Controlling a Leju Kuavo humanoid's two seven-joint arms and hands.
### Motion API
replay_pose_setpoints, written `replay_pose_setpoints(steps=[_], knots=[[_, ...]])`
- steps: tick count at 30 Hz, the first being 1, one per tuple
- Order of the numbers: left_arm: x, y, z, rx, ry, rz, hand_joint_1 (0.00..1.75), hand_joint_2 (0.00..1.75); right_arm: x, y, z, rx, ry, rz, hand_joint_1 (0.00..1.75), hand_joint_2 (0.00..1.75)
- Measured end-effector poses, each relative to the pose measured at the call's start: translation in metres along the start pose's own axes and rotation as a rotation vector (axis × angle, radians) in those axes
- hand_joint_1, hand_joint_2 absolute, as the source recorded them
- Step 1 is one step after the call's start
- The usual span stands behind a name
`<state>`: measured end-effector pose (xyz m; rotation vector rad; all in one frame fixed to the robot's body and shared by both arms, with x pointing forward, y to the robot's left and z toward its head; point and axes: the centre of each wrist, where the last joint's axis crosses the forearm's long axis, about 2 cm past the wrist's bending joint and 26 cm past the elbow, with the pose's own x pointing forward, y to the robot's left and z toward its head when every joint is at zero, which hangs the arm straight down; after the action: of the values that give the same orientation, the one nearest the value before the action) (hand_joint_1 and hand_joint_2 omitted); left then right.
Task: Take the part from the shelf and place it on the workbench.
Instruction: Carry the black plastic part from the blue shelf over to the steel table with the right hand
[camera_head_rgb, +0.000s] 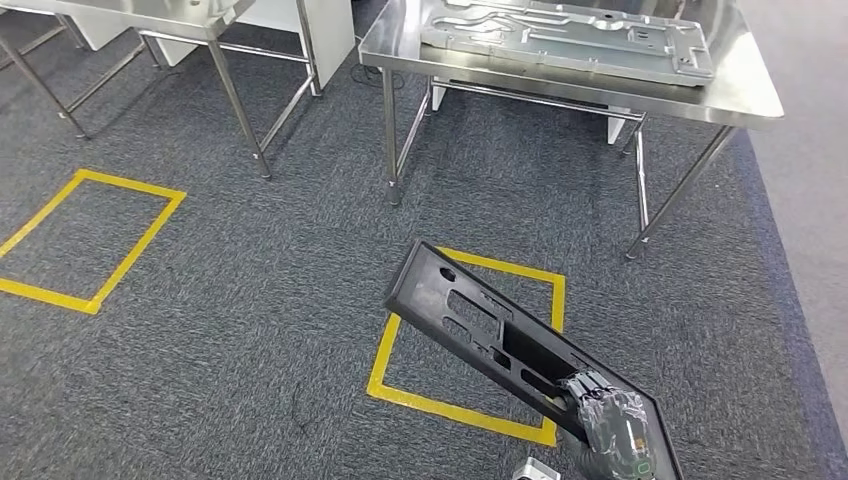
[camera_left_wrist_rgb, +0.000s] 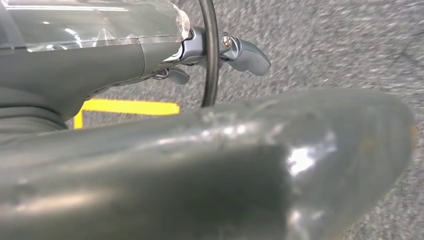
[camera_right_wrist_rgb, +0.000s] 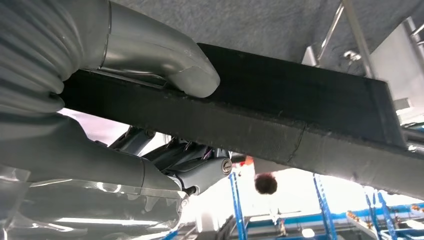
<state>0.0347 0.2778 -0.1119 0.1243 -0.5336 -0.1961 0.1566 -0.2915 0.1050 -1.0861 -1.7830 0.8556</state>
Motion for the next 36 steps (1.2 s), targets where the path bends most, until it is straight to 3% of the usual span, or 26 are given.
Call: replay_pose_setpoints(steps=[36], knots=[[0.001,0.000,-0.001,-0.007,0.005,0.002,0.00,0.00,0.019,0.015,-0.002,0.052,0.047,0.011,1.75,1.75]])
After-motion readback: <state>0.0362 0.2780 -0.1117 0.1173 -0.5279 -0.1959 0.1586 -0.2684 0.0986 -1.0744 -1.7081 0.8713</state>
